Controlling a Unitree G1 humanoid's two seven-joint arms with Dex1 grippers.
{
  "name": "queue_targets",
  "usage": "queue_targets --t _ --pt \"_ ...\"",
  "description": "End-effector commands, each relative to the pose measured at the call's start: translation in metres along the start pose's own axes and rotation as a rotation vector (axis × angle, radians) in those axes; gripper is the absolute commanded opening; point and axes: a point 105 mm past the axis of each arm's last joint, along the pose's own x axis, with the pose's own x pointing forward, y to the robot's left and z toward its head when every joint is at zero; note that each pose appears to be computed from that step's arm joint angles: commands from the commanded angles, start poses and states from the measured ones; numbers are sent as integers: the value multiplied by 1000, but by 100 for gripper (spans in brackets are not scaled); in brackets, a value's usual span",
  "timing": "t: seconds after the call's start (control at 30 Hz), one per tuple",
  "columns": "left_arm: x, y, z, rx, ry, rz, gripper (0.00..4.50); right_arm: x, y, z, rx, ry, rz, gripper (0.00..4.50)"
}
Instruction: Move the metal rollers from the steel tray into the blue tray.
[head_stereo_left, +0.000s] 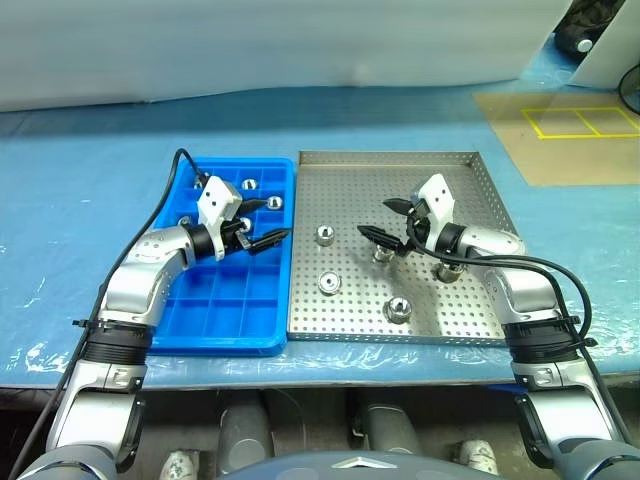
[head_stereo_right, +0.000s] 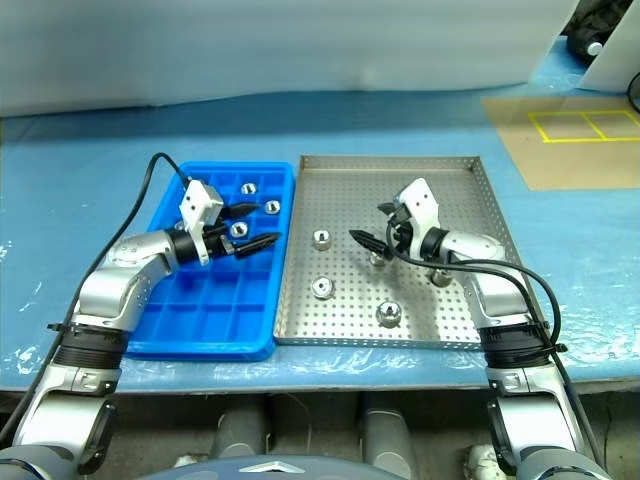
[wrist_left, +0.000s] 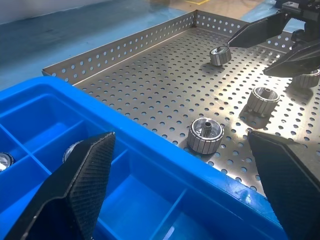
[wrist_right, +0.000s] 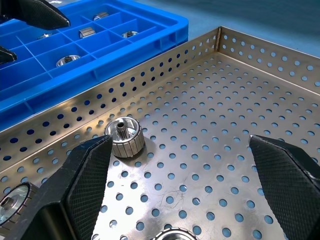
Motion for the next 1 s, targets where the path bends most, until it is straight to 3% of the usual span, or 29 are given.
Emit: queue_targets --t 0.03,0.53,0.83,1.0 --pt "1 -1 13 45 -30 -13 448 0 3 14 -38 -44 8 450" --pt "4 -2 17 65 -34 -28 448 1 5 13 -37 -45 5 450" --pt "39 -9 51 228 -45 -234 448 -1 4 14 -47 -46 -13 450" --pt "65 -8 36 301 67 -365 448 -9 15 11 -34 -40 18 450"
